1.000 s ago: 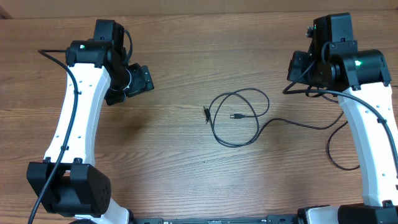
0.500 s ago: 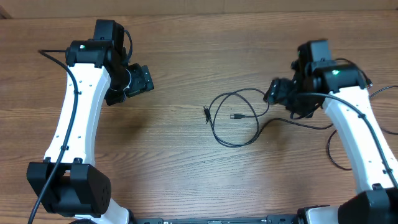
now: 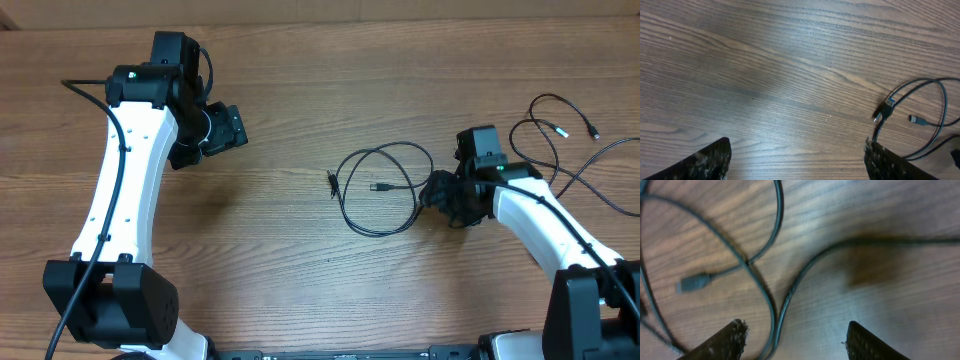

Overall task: Untangle cables
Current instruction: 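Lower the right gripper onto the center cables and grasp a strand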

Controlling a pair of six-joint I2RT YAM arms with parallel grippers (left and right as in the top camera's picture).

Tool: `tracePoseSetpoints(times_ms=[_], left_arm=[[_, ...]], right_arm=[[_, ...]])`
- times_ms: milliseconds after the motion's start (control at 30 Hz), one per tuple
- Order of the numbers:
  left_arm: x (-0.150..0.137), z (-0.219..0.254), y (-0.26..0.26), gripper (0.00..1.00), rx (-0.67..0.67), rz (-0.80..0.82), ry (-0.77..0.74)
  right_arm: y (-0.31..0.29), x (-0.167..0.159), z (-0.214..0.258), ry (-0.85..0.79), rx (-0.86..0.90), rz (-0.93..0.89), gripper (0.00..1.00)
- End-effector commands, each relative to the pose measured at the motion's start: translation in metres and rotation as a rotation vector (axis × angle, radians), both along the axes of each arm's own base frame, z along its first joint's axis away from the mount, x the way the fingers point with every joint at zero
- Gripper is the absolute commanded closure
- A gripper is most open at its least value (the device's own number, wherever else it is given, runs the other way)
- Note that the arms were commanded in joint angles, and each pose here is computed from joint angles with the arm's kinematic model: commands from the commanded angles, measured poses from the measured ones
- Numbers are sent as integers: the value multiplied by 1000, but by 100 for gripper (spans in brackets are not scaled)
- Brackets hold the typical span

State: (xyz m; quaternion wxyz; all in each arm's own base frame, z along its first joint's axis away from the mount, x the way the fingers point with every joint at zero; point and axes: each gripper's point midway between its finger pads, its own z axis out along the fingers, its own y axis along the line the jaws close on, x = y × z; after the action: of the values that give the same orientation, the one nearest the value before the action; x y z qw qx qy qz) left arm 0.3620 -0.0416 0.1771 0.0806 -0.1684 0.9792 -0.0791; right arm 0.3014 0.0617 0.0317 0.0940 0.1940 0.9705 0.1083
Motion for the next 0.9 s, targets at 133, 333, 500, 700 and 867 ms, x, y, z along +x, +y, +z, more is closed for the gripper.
tracePoseSetpoints(times_ms=[133, 333, 500, 700, 867], left_arm=[[3, 1, -2, 15, -1, -19, -6], [3, 1, -2, 15, -1, -19, -6], [3, 1, -2, 15, -1, -19, -6], [3, 1, -2, 16, -1, -19, -6], [2, 1, -2, 16, -1, -19, -5]], right_arm=[[-12, 3, -12, -11, -59, -85, 41], [-13, 3, -5, 12, -82, -82, 41], [-12, 14, 21, 19, -83, -81, 40], [-10, 28, 37, 95, -100, -63, 37], [-10, 27, 24, 164, -110, -60, 36]])
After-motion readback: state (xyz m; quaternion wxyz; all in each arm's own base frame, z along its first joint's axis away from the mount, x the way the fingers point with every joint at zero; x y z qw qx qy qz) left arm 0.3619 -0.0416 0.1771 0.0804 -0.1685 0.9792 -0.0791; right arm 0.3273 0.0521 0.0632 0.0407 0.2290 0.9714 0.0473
